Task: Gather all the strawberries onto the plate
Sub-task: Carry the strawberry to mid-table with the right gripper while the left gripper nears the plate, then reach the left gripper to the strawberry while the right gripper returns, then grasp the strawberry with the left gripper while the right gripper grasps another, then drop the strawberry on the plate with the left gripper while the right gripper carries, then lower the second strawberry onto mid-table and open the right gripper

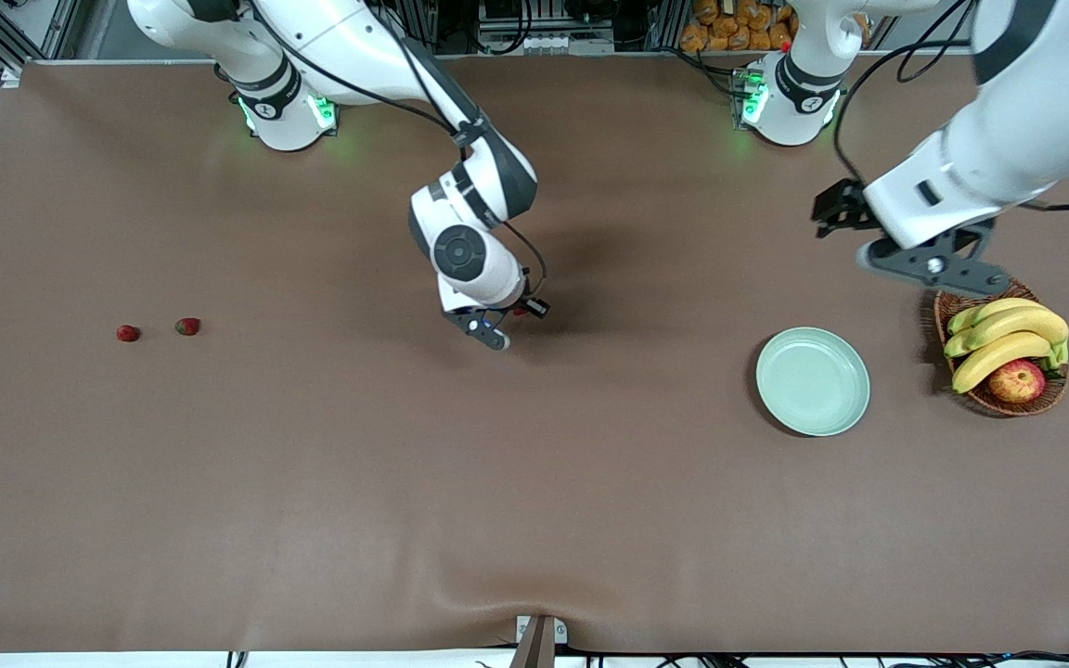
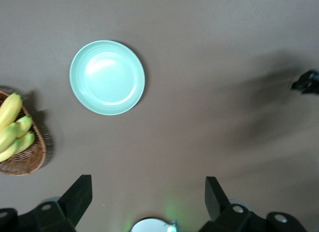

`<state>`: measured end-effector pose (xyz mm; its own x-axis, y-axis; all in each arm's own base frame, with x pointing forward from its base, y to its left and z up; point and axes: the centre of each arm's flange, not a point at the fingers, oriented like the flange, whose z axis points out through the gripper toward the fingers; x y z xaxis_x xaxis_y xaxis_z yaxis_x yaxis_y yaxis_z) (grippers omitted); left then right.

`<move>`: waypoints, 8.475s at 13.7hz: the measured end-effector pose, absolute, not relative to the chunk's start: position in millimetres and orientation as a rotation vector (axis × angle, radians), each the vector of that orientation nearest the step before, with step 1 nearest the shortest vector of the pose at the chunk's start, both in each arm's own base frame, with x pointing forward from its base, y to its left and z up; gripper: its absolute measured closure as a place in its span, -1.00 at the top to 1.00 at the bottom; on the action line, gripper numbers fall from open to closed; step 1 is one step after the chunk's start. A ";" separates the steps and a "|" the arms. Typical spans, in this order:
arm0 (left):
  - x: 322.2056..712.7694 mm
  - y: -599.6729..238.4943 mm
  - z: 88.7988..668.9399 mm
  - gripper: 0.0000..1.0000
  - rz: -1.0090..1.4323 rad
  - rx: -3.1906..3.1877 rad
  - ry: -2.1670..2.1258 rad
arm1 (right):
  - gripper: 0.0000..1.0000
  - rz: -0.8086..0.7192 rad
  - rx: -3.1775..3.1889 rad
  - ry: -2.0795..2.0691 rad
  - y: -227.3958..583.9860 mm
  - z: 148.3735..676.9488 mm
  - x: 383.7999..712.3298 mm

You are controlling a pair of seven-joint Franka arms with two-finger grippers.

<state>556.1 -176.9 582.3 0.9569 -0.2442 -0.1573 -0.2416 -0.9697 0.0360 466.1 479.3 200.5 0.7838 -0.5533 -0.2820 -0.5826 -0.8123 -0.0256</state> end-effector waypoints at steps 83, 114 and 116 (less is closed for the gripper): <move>645.8 -86.5 222.7 0.17 -0.272 3.227 0.178 | -0.41 0.666 -2.995 0.430 -31.9 269.5 574.6; 632.3 -195.6 315.3 1.00 -0.120 3.122 0.091 | 0.12 0.328 -2.629 1.352 494.0 199.6 518.0; 630.4 -204.3 312.9 1.00 -0.127 3.115 0.095 | 0.52 0.320 -2.623 1.354 492.9 203.1 521.9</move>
